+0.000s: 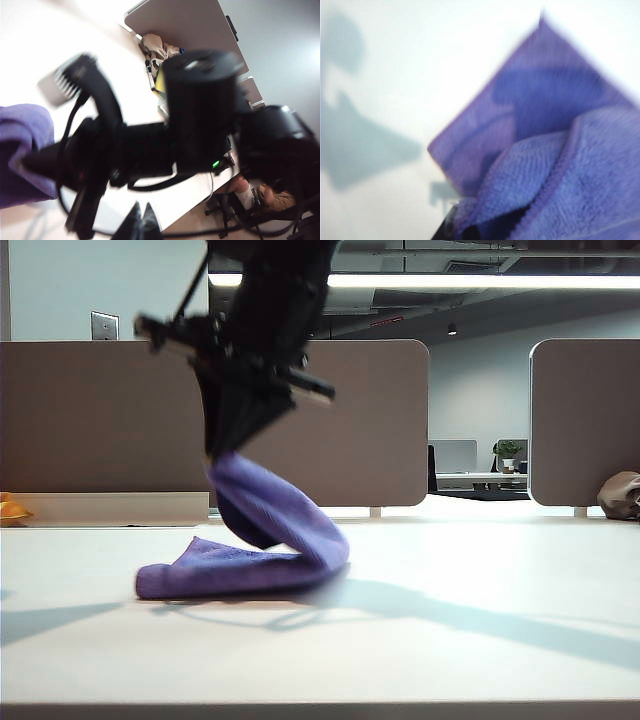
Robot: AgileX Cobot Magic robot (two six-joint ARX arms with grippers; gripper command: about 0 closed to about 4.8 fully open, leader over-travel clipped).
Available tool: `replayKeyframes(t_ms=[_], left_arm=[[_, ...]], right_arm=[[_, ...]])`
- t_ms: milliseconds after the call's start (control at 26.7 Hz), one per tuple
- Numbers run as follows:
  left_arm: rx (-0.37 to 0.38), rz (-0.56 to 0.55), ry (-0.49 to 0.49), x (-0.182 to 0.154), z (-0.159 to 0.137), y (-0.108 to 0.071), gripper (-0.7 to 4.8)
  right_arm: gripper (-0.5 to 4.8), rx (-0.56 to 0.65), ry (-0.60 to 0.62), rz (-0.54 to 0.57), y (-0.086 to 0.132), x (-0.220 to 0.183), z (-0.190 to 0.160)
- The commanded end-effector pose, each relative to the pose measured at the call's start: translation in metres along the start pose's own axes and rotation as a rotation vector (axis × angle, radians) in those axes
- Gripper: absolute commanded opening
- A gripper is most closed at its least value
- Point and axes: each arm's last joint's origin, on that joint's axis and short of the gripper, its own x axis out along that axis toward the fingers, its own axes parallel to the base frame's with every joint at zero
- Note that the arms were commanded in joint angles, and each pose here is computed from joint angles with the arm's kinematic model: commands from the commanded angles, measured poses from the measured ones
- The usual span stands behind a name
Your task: Fold the bottom of the cloth upward, then fold it vertically to form a square shape.
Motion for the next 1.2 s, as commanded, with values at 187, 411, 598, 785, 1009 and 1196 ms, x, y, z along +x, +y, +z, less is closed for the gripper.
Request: replayKeyframes(t_ms=[187, 411, 598, 785, 1009, 1196], left_arm=[[0.013, -0.011, -0.004, -0.001, 0.001, -0.002, -0.06], [0.012, -0.023, 0.009, -0.002, 0.0, -0.003, -0.06], [0.015, -0.026, 0.009, -0.003, -0.001, -0.004, -0.06], [0.026, -0.035, 0.001, -0.006, -0.001, -0.007, -0.06], [0.031, -0.038, -0.002, -0.007, -0.002, -0.008, -0.06], [0.033, -0.038, -0.007, -0.008, -0.002, -0.008, -0.06]], right_arm=[[-0.08, -0.008, -0.055, 0.041, 0.006, -0.012, 0.013], [-0.08, -0.016, 0.013, 0.122, 0.017, 0.013, 0.007], [-0.08, -0.006, -0.026, 0.172, 0.027, 0.023, 0.011], [-0.08, 0.019, -0.024, 0.227, 0.029, 0.033, 0.012], [-0.08, 0.025, -0.005, 0.321, 0.031, 0.044, 0.012], [1.33, 0.049, -0.039, 0.339, 0.031, 0.043, 0.016]])
